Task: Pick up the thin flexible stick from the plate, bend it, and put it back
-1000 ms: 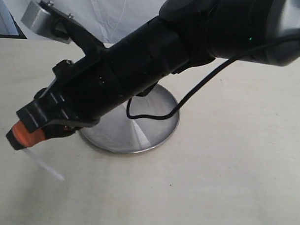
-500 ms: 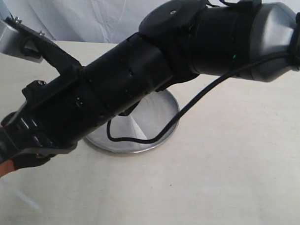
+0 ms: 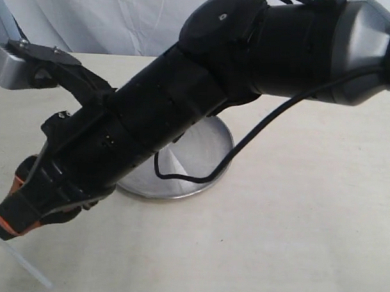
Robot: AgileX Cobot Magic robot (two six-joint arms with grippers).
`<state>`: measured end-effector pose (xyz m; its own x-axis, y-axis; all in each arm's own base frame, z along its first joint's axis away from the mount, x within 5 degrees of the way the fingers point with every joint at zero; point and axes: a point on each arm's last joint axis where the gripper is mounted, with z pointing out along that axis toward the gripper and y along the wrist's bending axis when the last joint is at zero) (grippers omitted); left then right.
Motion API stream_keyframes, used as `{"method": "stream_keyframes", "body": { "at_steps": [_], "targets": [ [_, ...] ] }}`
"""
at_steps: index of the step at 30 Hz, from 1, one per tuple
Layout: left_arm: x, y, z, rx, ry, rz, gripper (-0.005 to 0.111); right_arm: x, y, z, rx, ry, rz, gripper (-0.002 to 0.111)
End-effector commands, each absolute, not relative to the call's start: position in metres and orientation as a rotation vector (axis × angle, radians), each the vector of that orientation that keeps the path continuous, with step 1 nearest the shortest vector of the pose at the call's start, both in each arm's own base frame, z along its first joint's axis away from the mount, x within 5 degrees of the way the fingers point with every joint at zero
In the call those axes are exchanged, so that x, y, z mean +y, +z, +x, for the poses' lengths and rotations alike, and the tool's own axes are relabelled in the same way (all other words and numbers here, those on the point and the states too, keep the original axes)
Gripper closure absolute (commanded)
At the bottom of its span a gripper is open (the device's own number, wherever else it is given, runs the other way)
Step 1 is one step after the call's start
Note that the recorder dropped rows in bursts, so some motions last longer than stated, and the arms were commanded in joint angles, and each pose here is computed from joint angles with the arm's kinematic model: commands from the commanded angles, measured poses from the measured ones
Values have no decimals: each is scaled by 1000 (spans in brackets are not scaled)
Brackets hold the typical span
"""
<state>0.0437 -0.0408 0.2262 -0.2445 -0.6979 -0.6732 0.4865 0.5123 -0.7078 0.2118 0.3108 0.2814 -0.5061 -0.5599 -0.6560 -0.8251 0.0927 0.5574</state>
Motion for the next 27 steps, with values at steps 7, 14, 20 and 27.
{"method": "stream_keyframes", "body": {
  "at_steps": [7,14,20,27],
  "targets": [
    [-41,228,43,1414,-1189,-227,106,332,264,194,2104,1273,-1487,53],
    [-42,229,42,1401,-1219,-229,106,346,245,199,2087,1159,-1450,108],
    [-42,231,42,1383,-1256,-246,106,354,225,218,2118,1038,-1318,108],
    [-41,229,43,1394,-1222,-261,106,354,215,217,2142,1036,-1367,108]
  ]
}}
